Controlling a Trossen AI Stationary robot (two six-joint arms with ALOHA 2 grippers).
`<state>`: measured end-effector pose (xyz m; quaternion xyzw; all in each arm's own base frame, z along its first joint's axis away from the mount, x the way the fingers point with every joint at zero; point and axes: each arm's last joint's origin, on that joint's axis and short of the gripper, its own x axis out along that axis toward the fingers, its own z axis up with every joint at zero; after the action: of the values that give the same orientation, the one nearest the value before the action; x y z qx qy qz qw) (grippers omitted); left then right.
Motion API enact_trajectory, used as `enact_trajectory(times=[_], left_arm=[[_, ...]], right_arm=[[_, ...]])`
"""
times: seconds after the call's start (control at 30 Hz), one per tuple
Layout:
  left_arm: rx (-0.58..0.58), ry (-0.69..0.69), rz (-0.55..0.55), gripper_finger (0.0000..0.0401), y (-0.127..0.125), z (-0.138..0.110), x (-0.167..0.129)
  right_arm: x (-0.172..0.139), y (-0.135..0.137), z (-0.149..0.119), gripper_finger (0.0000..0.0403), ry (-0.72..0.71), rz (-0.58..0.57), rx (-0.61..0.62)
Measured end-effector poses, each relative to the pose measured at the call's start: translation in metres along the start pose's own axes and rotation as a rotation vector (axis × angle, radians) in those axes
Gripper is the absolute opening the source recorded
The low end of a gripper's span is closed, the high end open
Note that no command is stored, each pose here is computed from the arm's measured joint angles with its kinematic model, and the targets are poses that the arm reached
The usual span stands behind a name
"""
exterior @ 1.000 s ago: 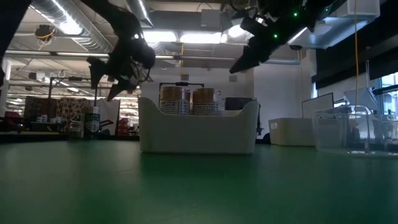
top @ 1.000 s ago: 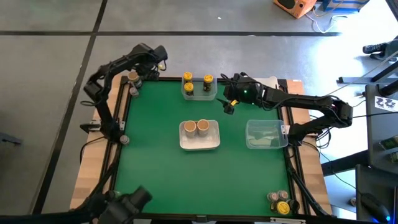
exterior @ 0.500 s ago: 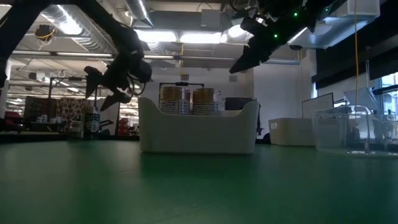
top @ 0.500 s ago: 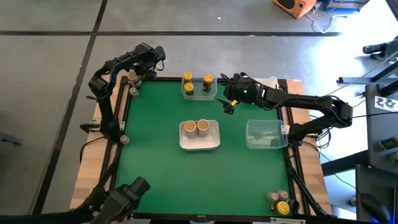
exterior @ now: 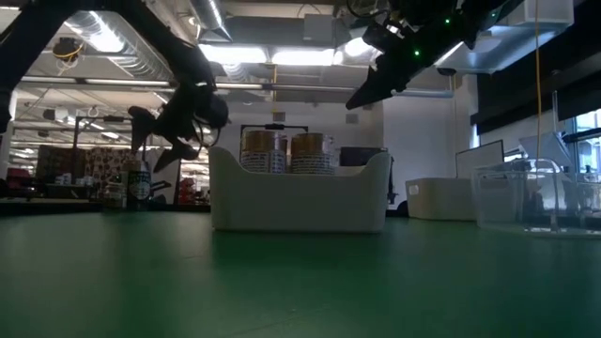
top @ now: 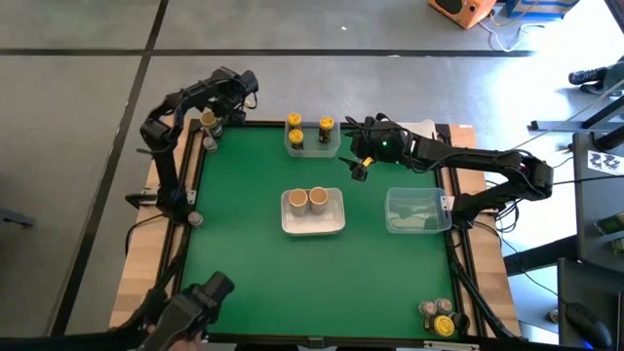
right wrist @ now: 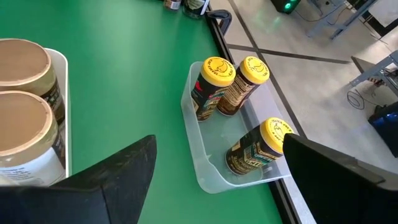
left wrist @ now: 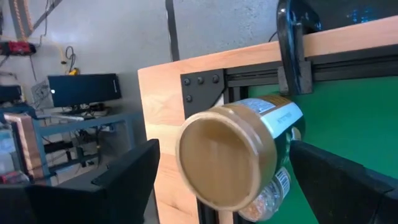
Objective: Sort spices by type
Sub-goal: Put the gold seasoning bottle into the bottom white bin
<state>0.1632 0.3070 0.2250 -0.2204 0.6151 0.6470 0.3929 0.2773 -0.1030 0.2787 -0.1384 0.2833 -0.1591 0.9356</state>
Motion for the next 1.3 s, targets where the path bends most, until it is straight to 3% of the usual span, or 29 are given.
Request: enact_trajectory(times=[0.5, 1.3], left_arm=[[0.083, 0.056, 0.053, 0.0345, -0.02, 0.005, 0.023], [0.281, 0.047, -0.009, 0.0345, -0.06, -0.026, -0.019]], right_arm=[[0.0, 0.0, 0.0, 0.0348, 0.001, 0.0, 0.0], [0.001, 0.0, -0.001, 0.0348, 0.003, 0.001, -0.001]])
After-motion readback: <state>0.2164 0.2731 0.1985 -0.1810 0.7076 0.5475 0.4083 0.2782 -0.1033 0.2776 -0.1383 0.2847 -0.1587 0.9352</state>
